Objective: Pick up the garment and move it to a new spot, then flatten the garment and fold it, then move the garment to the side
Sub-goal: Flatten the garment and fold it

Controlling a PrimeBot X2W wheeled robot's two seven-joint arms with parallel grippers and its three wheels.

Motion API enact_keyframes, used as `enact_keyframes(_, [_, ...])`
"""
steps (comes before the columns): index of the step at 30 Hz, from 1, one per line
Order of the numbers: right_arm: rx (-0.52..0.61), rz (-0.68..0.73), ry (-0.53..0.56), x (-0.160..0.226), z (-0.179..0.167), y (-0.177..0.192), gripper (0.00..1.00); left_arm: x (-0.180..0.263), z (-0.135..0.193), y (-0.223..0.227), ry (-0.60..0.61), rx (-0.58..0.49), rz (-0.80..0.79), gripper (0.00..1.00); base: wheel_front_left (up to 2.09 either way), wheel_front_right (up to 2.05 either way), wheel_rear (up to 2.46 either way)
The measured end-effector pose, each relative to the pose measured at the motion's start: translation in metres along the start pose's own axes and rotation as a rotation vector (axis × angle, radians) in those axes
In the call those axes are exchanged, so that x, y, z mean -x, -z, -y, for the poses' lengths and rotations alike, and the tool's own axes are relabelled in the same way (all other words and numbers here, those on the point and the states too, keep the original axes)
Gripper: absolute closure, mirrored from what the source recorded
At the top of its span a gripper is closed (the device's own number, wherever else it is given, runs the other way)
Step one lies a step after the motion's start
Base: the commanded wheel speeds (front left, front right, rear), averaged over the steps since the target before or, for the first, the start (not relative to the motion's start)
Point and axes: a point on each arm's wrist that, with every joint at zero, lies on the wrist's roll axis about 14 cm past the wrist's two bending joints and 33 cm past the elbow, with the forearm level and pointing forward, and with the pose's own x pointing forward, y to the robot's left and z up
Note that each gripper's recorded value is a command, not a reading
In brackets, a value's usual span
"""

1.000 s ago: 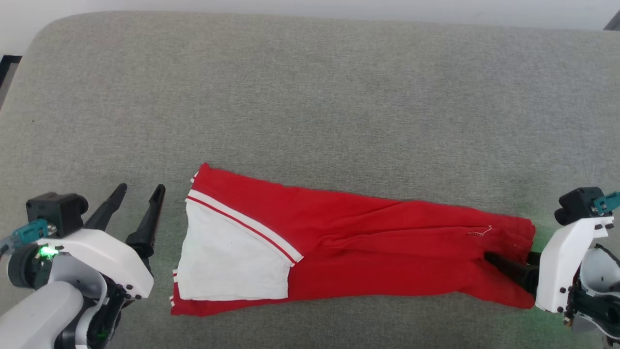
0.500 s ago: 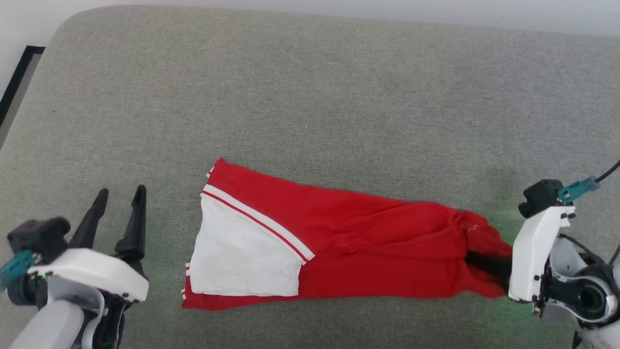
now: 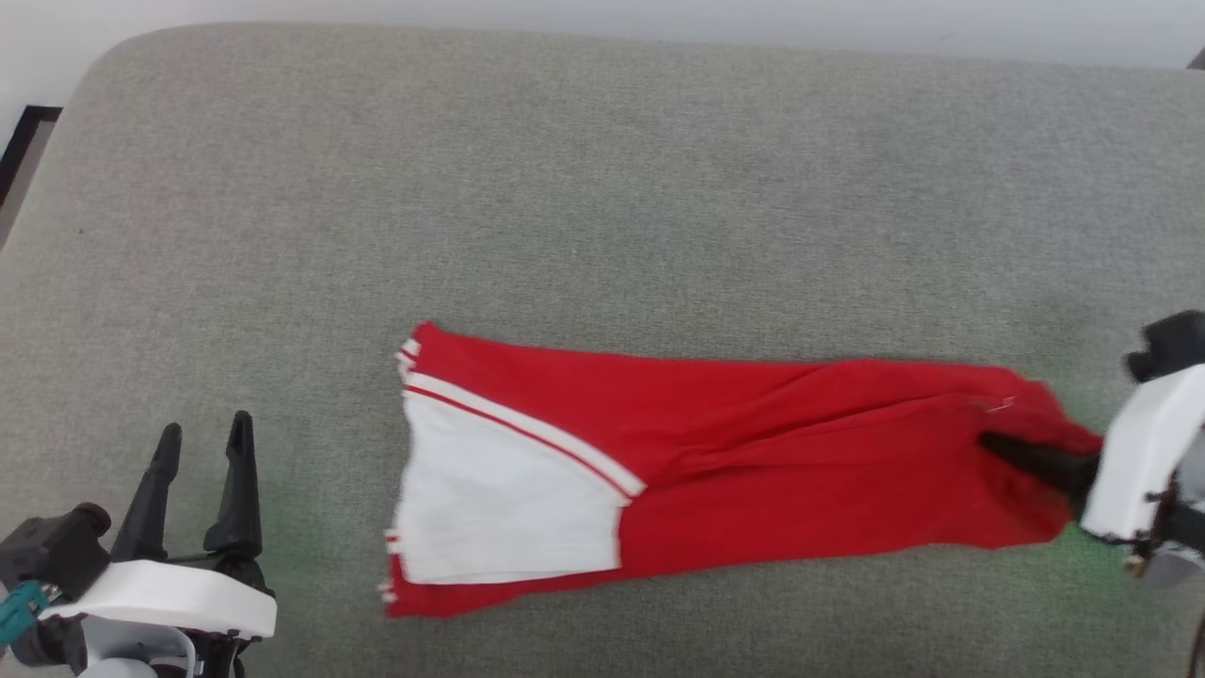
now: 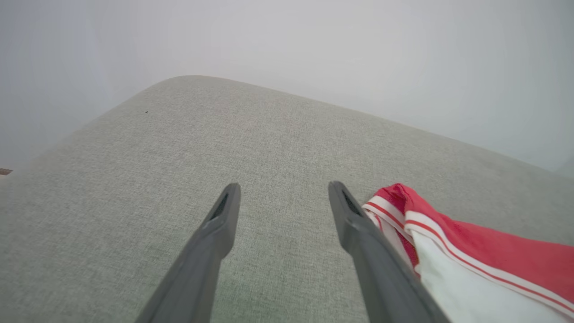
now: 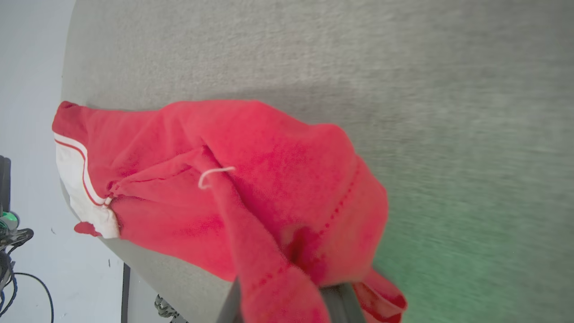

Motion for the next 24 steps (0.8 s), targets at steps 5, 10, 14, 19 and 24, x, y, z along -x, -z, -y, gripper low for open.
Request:
enact_keyframes(5, [-0.042, 0.066, 0.085, 0.023, 0.034, -0.017, 1.0, -0.001, 0.008, 0.002, 0.005, 0.017, 0.021, 0.0, 0.0, 0.0, 0.0])
enact_keyframes(10, [-0.074, 0.125, 0.211, 0.054, 0.077, -0.036, 1.0, -0.006, 0.018, 0.006, 0.015, 0.021, 0.026, 0.0, 0.0, 0.0, 0.0])
enact_keyframes(14, [-0.108, 0.148, 0.316, 0.077, 0.111, -0.042, 1.0, -0.012, 0.035, 0.005, 0.062, 0.027, 0.032, 0.0, 0.0, 0.0, 0.0])
enact_keyframes(19, [-0.126, 0.196, 0.435, 0.103, 0.144, -0.052, 1.0, -0.019, 0.046, 0.005, 0.093, 0.034, 0.036, 0.0, 0.0, 0.0, 0.0])
enact_keyframes(24, [-0.134, 0.2, 0.457, 0.108, 0.151, -0.052, 1.0, -0.025, 0.056, 0.005, 0.123, 0.04, 0.04, 0.0, 0.0, 0.0, 0.0])
